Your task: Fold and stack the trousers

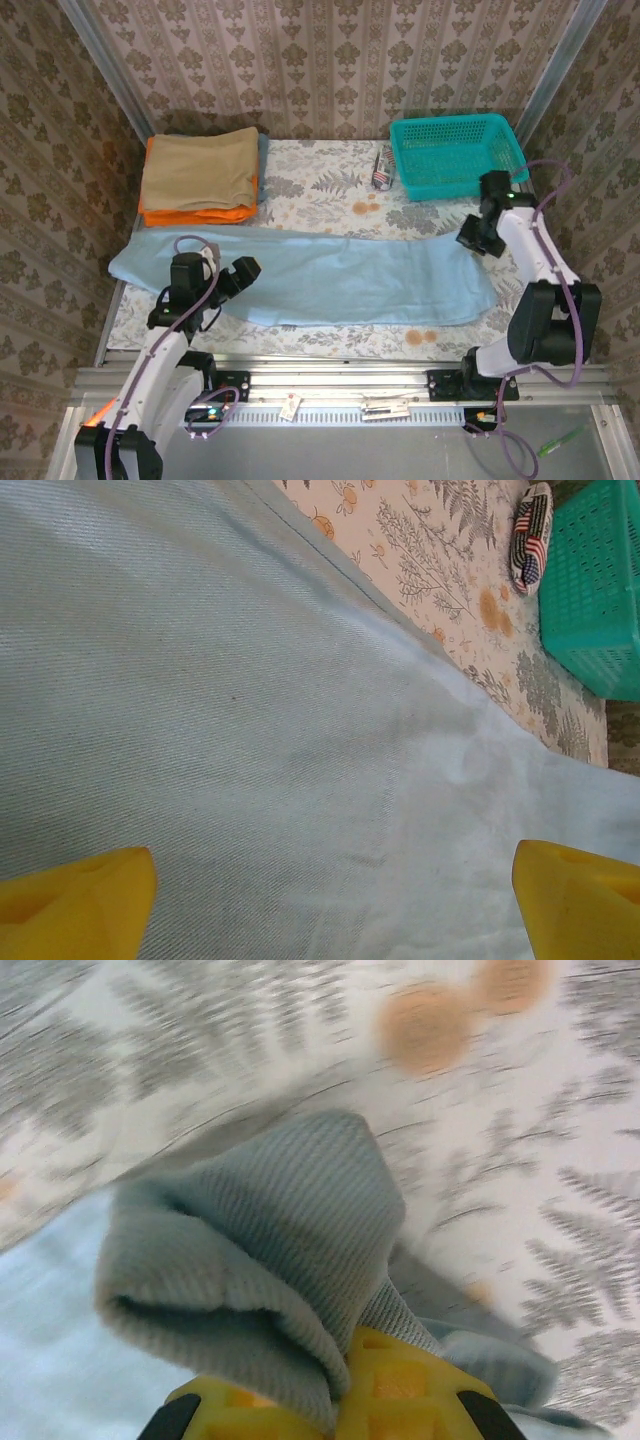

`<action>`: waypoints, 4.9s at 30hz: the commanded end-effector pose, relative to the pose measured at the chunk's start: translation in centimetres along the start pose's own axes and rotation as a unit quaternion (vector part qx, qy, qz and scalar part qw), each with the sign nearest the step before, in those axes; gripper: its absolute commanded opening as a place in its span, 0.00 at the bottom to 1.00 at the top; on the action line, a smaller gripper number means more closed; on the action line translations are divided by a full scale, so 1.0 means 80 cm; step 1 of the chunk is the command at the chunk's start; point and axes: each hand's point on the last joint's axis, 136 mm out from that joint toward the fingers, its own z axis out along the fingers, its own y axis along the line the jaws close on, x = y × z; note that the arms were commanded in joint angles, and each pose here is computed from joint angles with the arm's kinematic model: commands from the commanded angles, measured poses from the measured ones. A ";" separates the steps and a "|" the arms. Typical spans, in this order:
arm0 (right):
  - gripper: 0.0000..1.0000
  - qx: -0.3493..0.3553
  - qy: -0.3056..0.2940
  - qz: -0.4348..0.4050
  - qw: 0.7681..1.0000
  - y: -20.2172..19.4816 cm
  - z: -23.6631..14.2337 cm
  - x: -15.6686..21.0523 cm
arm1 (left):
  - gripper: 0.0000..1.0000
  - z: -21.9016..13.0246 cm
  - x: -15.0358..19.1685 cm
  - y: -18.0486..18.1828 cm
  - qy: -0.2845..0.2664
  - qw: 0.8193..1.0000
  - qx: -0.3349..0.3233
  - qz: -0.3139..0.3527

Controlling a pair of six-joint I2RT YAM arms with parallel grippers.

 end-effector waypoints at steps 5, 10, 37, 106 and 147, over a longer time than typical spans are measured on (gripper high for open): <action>0.00 -0.052 0.020 -0.072 0.996 0.115 -0.033 0.082 | 0.92 -0.003 -0.015 -0.002 -0.002 0.999 -0.021 0.025; 0.00 -0.110 0.043 -0.115 0.986 0.212 -0.040 0.143 | 0.92 -0.005 -0.018 0.001 -0.009 0.999 -0.033 0.020; 0.00 -0.246 0.110 -0.116 0.956 0.465 -0.048 0.238 | 0.91 0.001 -0.001 0.026 0.010 0.998 -0.065 0.005; 0.76 -0.221 0.075 -0.117 0.965 0.172 0.010 0.123 | 0.88 0.013 0.058 0.038 0.135 0.757 -0.500 0.398; 0.62 -0.247 0.202 -0.195 0.928 0.219 0.084 0.224 | 0.59 0.089 0.108 -0.008 0.219 0.945 -0.109 0.217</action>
